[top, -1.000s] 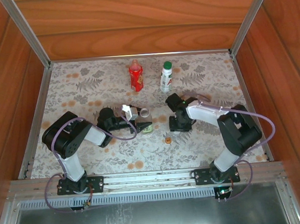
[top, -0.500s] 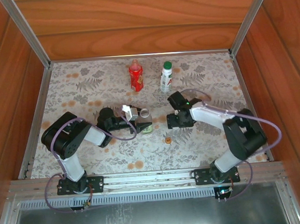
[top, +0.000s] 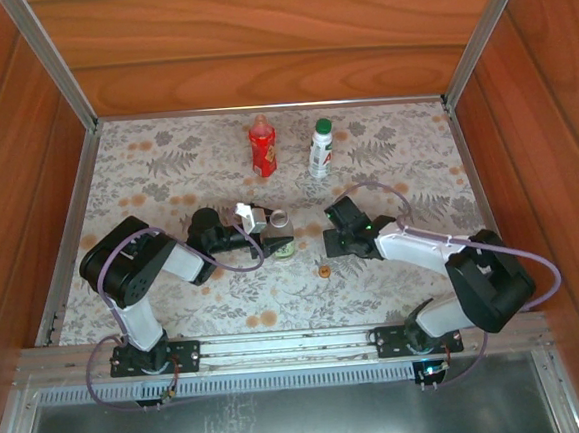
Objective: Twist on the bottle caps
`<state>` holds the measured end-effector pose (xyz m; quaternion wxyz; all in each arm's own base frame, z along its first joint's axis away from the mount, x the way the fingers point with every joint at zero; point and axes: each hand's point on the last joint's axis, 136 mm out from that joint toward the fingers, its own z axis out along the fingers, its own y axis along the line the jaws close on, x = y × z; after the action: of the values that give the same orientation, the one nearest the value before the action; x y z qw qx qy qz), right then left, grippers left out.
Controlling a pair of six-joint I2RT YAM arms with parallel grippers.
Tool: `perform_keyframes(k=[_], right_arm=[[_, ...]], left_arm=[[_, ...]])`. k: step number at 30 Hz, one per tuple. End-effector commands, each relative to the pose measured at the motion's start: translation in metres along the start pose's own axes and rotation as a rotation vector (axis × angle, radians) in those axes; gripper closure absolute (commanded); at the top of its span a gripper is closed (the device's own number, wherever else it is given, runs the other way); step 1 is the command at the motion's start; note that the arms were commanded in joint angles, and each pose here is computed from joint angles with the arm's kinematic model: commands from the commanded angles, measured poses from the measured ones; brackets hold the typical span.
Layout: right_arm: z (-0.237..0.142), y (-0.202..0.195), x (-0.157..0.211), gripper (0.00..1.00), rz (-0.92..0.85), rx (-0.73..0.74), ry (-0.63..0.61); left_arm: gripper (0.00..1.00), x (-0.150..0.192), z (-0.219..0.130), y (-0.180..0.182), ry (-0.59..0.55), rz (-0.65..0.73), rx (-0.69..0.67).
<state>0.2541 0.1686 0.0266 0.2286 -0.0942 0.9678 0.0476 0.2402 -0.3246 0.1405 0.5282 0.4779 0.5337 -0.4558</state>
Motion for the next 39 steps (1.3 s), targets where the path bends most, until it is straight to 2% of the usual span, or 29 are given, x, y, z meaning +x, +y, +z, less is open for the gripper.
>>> perform_keyframes(k=[1,23,28,39], right_arm=[[0.007,-0.006,0.001,0.38,0.034,0.032,-0.013],[0.016,-0.012,0.015,0.59,0.038,0.052,0.020],[0.001,-0.008,0.011,0.58,0.027,0.036,0.036],[-0.058,0.020,-0.004,0.57,-0.073,-0.035,0.182]], left_arm=[[0.35,0.006,-0.004,-0.003,0.023,-0.018,0.011],[0.35,0.007,-0.003,-0.003,0.029,-0.030,0.016],[0.35,0.006,-0.002,-0.002,0.029,-0.028,0.017],[0.35,0.009,-0.002,-0.003,0.035,-0.028,0.018]])
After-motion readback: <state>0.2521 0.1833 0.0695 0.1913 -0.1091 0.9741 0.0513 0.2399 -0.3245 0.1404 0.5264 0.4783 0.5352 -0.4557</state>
